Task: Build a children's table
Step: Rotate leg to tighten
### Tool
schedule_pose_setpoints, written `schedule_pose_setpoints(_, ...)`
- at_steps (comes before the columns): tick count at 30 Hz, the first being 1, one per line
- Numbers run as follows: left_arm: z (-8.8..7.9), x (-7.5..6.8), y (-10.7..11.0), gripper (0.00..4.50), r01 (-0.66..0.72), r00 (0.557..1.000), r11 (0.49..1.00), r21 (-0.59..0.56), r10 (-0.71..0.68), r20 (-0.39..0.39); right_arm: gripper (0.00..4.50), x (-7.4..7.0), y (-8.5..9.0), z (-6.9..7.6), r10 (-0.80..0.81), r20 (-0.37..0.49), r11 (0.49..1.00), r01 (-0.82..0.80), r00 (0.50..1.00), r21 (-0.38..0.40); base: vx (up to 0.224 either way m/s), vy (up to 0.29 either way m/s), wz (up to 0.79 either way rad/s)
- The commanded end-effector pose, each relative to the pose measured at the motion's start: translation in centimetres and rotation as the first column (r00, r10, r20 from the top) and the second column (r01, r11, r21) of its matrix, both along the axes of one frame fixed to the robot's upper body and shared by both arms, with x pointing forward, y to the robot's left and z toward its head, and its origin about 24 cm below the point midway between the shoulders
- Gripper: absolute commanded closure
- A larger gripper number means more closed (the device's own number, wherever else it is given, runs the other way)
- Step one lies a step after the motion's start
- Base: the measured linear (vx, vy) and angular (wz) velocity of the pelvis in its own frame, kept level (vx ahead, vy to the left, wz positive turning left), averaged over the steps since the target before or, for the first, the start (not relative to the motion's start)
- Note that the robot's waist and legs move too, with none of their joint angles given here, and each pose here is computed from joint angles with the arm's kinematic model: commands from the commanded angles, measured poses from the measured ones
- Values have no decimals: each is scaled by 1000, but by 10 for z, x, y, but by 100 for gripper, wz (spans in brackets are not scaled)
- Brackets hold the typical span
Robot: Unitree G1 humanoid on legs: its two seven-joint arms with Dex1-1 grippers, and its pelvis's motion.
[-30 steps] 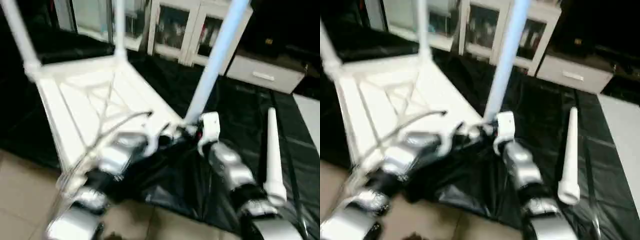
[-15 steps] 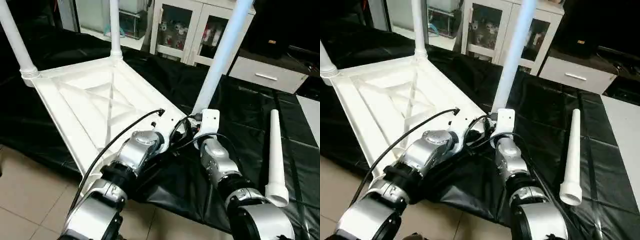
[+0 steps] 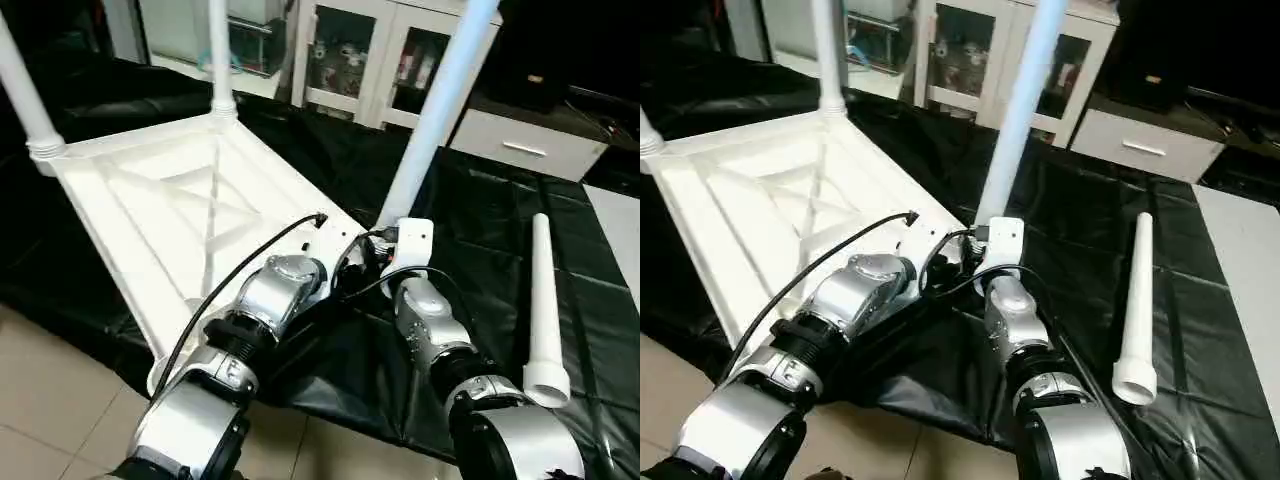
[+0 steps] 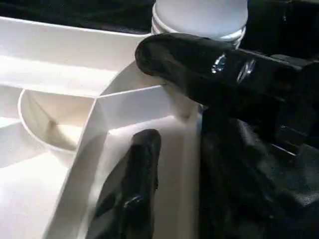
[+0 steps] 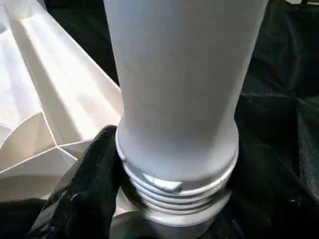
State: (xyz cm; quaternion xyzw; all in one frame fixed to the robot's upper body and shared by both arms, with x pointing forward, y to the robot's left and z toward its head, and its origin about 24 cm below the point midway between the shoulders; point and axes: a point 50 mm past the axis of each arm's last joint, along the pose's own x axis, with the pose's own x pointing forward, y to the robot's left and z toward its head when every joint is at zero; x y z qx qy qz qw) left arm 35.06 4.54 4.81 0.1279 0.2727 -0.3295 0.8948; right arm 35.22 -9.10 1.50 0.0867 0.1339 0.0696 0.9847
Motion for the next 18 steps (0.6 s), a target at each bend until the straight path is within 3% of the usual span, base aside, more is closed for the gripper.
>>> schedule_pose_setpoints(1, -27, -11, 13, 267, -26, 992, 997, 71, 34, -122, 177, -6, 1, -13, 20, -70, 1000, -19, 997, 11, 0, 0, 0)
schedule_pose_setpoints(18, -23, -18, 24, 263, 46, 984, 994, 97, -28, -178, 178, 0, -7, -7, 17, -64, 1000, -16, 998, 13, 0, 0, 0)
